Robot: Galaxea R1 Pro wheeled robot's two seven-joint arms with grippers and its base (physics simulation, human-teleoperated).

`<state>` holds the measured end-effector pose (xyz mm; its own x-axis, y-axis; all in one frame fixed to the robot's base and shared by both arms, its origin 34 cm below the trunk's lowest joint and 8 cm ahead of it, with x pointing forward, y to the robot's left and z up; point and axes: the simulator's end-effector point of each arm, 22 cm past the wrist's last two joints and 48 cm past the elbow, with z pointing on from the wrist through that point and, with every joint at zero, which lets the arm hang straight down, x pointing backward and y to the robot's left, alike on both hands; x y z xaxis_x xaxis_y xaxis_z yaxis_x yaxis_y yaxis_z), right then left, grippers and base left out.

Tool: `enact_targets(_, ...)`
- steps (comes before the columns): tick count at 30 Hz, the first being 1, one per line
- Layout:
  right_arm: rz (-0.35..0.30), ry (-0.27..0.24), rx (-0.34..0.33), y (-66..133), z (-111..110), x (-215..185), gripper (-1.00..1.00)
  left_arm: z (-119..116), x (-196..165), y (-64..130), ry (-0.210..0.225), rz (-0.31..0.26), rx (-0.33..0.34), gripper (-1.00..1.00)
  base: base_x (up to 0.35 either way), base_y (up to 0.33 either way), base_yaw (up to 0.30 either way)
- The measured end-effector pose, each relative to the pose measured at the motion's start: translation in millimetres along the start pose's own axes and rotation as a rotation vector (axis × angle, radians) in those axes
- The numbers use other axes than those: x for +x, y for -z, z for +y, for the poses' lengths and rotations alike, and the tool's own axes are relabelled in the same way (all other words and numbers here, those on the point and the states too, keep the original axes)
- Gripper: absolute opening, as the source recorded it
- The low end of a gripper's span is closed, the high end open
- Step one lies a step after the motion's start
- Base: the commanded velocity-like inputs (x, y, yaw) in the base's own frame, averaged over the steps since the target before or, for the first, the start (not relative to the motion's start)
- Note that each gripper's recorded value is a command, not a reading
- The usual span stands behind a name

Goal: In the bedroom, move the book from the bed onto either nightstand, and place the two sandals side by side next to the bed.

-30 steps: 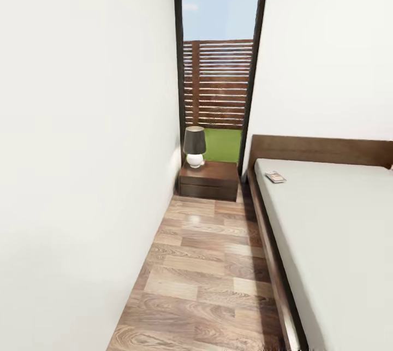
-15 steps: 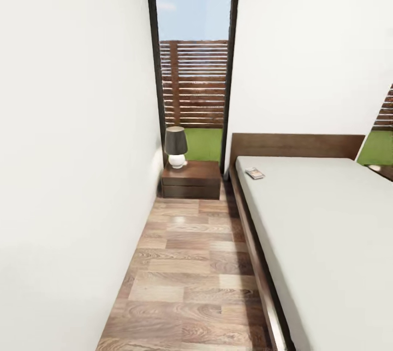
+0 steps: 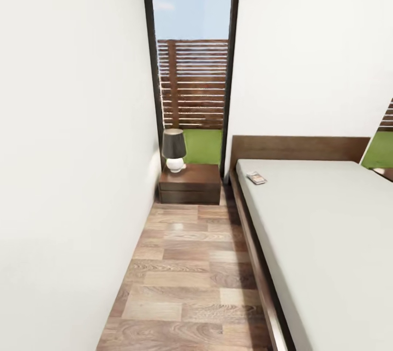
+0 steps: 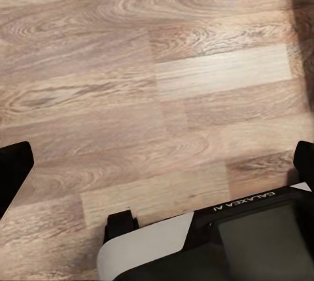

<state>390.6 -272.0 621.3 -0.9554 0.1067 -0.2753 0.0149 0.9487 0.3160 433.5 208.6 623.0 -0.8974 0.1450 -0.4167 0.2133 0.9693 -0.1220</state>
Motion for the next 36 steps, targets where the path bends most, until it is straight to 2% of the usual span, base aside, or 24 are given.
enact_targets(16,0.000,0.000,0.000,0.1,-0.1,0.0,1.00,-0.1,0.4,0.0,0.000,0.001,0.000,1.00,0.332,0.004,0.000)
enact_targets(36,-0.001,-0.001,0.000,0.0,0.0,-0.1,1.00,-0.1,0.5,0.0,0.000,0.001,0.000,1.00,0.332,0.081,0.000)
